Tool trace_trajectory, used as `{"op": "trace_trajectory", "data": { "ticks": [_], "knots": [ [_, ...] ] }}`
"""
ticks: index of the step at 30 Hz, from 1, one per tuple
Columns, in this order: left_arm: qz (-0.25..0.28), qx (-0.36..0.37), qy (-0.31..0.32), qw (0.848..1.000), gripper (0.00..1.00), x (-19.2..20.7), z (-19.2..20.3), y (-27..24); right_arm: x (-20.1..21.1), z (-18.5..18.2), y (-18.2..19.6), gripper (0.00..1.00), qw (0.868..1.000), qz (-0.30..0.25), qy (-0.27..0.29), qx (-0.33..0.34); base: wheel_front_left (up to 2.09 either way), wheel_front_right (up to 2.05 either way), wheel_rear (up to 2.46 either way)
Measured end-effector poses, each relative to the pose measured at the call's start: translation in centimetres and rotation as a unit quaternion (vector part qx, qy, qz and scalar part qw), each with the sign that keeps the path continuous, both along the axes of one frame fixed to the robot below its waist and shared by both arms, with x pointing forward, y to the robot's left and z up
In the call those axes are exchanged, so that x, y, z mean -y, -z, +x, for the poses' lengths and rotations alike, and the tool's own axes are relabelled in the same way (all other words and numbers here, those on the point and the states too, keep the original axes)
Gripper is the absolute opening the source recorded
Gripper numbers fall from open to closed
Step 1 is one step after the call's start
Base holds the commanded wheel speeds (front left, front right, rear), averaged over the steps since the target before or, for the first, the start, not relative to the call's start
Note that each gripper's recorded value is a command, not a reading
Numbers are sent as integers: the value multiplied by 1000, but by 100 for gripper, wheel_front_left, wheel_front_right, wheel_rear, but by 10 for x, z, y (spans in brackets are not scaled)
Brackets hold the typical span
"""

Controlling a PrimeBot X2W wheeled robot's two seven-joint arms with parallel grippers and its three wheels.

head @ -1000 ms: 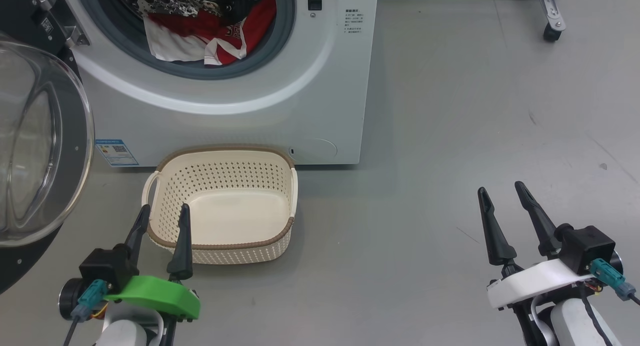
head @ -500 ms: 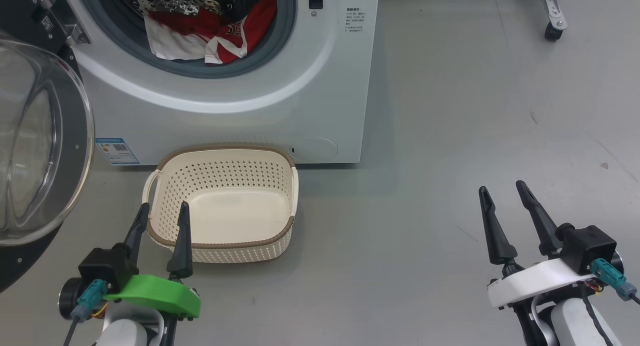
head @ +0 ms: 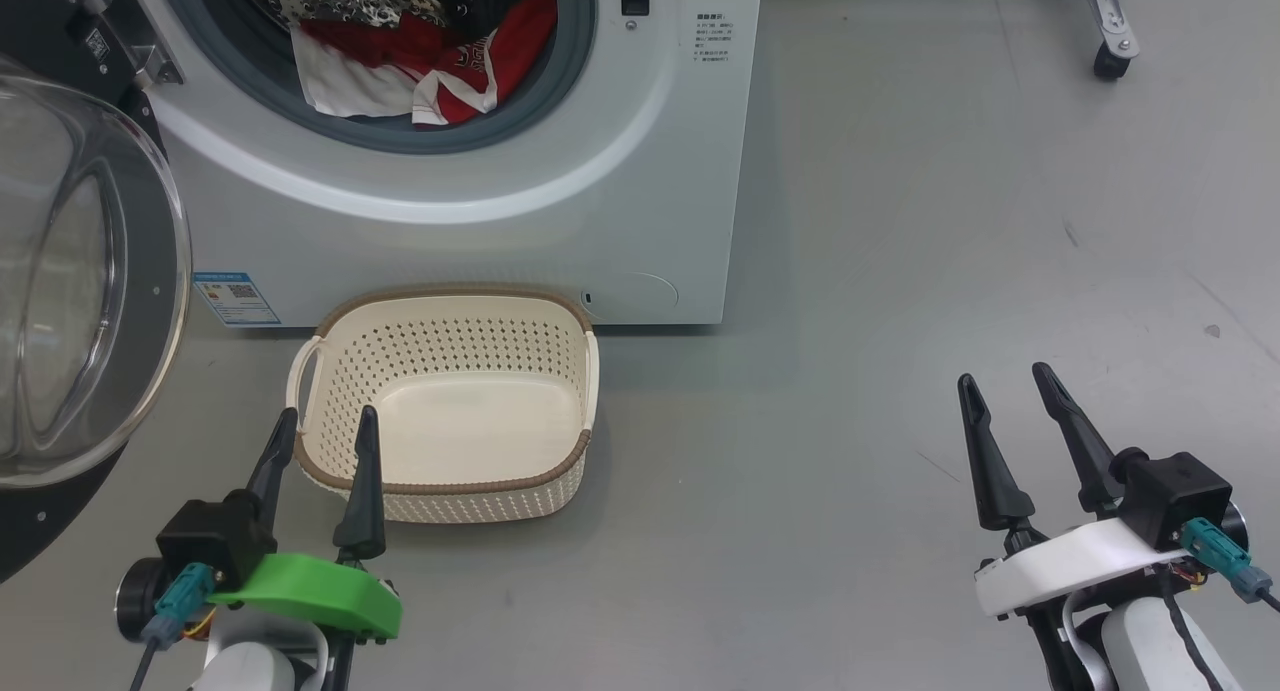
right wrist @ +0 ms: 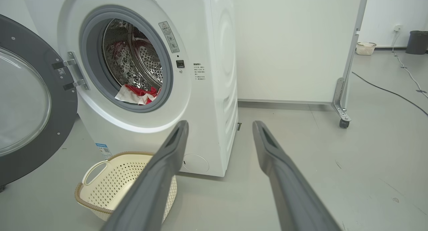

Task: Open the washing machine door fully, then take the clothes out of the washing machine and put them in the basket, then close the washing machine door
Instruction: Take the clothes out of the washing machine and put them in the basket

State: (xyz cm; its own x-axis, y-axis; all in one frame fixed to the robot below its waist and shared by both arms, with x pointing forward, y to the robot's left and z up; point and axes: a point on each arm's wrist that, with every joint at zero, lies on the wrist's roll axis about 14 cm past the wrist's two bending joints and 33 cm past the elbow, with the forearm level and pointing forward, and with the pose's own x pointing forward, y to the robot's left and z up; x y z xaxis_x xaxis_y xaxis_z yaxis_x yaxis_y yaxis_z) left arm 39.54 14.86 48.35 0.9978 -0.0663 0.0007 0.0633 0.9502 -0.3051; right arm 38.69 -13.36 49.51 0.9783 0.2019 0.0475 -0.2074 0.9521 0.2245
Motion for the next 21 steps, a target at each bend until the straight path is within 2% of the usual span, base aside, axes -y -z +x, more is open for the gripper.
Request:
{"op": "trace_trajectory", "data": {
  "ticks": [21],
  "knots": [
    [10, 2, 12, 1000, 100, 5, -2, 0, -3, 0, 1, 100, 1000, -6, -6, 0, 0, 0, 0]
  ]
}}
